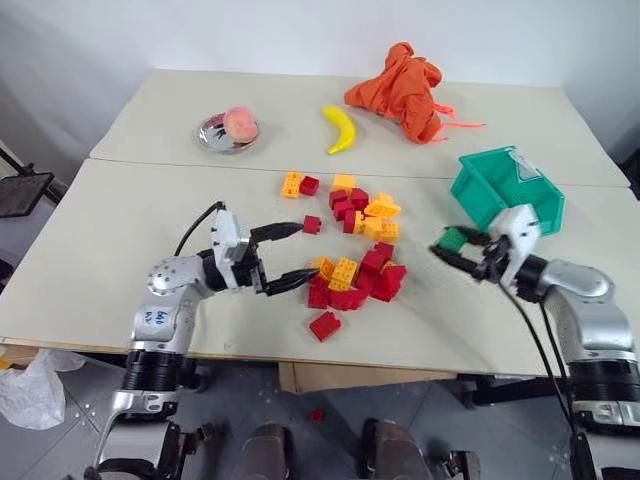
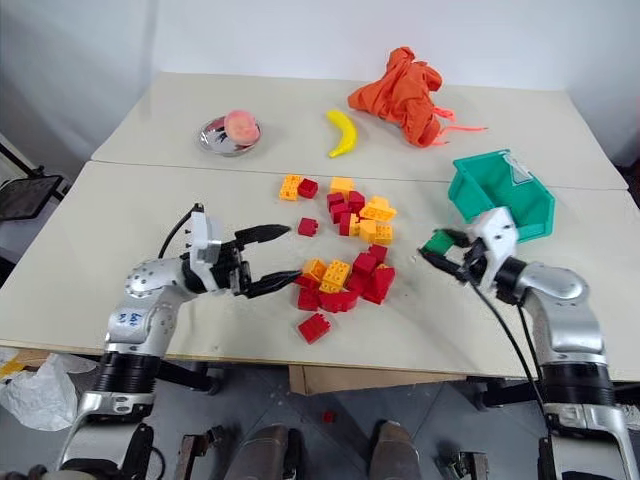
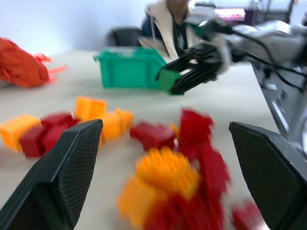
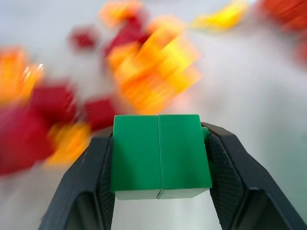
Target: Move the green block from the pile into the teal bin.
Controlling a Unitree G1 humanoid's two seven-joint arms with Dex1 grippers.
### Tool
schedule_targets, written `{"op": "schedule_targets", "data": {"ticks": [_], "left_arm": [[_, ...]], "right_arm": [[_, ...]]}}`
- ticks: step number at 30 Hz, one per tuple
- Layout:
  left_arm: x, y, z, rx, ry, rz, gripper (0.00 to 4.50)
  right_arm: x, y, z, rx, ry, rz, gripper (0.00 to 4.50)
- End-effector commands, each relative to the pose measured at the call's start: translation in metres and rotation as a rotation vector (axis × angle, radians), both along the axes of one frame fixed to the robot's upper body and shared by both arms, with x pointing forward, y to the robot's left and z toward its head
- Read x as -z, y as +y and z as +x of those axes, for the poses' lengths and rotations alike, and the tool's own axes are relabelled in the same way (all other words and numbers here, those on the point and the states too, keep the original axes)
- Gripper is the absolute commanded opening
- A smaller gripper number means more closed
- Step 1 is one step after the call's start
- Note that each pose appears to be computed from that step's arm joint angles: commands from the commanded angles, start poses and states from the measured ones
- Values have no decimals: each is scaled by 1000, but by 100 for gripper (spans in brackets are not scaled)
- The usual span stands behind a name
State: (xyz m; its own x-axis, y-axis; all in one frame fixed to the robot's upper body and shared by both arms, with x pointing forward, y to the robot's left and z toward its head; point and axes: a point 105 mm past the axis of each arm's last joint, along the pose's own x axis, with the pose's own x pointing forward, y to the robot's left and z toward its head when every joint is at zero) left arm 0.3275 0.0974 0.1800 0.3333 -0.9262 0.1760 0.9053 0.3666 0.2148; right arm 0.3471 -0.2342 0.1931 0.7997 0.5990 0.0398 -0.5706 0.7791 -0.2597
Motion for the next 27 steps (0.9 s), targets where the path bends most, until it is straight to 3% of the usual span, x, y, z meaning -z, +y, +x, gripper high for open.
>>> {"op": "schedule_targets", "data": {"ticks": [1,5,13,20,25,27], "left_arm": [[-13,-9,1,-18,-45,-28,450],[-13,-18,4,-6,-28,-44,450],[-14,-15,13,-24,-34,-23,450],[-10,0,17,-67,-46,8,450],[-7,11,18,-97,-66,32,450],[-3,18,19,-116,-79,73,450]], "right_arm": [[-43,-30,5,177,-119,45,213],[-63,-64,26,387,-200,21,213],[-48,-90,63,563,-145,-7,213],[-50,-89,60,537,-204,28,442],[-59,-75,46,411,-291,18,447],[-64,-58,30,273,-342,19,447]]}}
